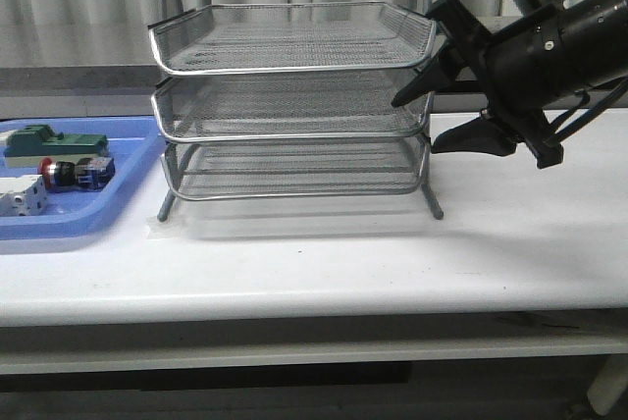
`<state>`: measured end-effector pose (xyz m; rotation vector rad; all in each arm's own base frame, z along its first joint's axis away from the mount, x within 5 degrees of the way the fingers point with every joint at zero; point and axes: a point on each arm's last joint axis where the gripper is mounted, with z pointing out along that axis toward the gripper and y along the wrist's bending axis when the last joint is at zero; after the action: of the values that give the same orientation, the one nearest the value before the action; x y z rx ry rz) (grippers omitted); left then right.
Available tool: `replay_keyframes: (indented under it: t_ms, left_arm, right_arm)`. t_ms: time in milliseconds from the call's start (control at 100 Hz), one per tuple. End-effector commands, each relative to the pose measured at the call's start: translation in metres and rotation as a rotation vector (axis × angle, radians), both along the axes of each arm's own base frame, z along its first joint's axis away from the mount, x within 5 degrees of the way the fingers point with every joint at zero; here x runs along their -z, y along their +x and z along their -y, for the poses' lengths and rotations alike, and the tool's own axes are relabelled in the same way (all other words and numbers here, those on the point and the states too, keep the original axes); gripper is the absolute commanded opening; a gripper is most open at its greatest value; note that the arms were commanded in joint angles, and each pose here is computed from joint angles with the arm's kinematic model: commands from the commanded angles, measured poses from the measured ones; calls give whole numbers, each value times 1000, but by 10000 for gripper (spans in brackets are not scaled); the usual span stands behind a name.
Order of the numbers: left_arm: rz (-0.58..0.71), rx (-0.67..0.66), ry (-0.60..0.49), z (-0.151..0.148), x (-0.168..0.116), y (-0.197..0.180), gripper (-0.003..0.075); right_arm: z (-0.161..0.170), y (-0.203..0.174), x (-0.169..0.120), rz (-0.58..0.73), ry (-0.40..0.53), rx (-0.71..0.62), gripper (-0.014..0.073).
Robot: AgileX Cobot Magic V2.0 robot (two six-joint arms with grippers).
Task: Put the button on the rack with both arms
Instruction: 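Hook the right gripper under the middle mesh tray's front edge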
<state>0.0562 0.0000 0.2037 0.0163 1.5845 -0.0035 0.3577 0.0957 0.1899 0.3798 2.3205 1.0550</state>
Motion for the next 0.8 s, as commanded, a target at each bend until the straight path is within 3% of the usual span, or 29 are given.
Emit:
replay_keyframes:
  t_ms: [0, 460, 790]
  left_arm:
    - [65, 14, -19, 1, 7, -1, -20]
    - [65, 14, -19, 1, 7, -1, -20]
    - [65, 14, -19, 1, 7, -1, -20]
  right_arm:
    - [-2, 6, -25, 79, 66, -21, 466]
    - [-5, 19, -17, 64, 90, -25, 450]
    - [-5, 19, -17, 63, 94, -24, 65]
